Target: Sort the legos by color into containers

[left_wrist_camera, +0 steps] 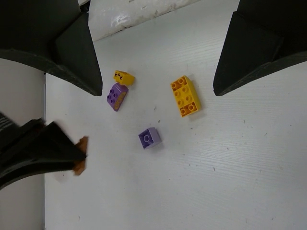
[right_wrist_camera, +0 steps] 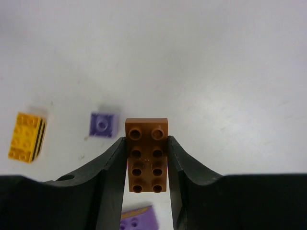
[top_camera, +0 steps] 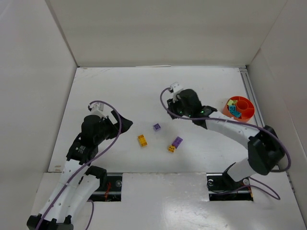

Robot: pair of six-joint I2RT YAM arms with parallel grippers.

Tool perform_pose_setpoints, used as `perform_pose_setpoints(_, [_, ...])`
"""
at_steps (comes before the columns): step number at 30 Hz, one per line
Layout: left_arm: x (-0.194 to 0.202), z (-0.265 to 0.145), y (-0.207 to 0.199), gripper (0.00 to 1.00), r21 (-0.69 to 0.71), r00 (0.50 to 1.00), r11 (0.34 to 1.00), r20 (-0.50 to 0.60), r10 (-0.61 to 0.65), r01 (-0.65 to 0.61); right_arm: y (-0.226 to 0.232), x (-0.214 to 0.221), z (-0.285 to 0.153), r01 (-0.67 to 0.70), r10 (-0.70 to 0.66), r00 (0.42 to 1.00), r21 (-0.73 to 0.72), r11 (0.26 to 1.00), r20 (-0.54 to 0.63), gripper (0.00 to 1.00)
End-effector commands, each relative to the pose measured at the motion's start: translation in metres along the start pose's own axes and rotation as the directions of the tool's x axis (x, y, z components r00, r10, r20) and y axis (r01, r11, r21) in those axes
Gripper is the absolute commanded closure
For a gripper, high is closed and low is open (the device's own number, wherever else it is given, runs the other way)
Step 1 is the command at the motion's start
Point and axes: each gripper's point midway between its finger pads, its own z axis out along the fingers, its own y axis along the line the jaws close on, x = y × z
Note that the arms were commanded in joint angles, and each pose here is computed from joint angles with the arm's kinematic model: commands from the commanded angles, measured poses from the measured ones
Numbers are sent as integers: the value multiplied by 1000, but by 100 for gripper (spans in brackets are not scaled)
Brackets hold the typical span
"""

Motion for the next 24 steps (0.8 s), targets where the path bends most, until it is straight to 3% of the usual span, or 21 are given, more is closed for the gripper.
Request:
perform_pose_setpoints(1, [-7, 0, -6, 0, 39, 999, 999, 35, 17, -18, -36, -71, -37, 19, -16, 964, -8, 1000, 264, 90])
perform_pose_setpoints(6, [-18, 3, -26, 0, 111, 998, 993, 55, 28, -34, -140, -71, -89, -115, 43, 933, 181, 977, 356, 90])
perform_pose_setpoints(10, [-26, 10, -40, 0, 165, 997, 985, 63, 36, -46, -249, -36, -154, -295, 109, 903, 414, 861, 417, 89])
perform_pose_setpoints(14, [-31, 28, -44, 0, 168, 998, 984, 43, 56, -62, -307, -2, -190, -396, 162, 886, 527, 752, 435, 89])
perform_pose_setpoints(19, [-31, 48, -45, 0, 172, 997, 982, 5, 76, -76, -340, 11, -203, -402, 157, 903, 652, 643, 401, 89])
perform_pose_setpoints(24, [-34, 63, -50, 0, 183, 996, 980, -23, 87, -81, -356, 16, -212, -420, 163, 897, 678, 603, 410, 89])
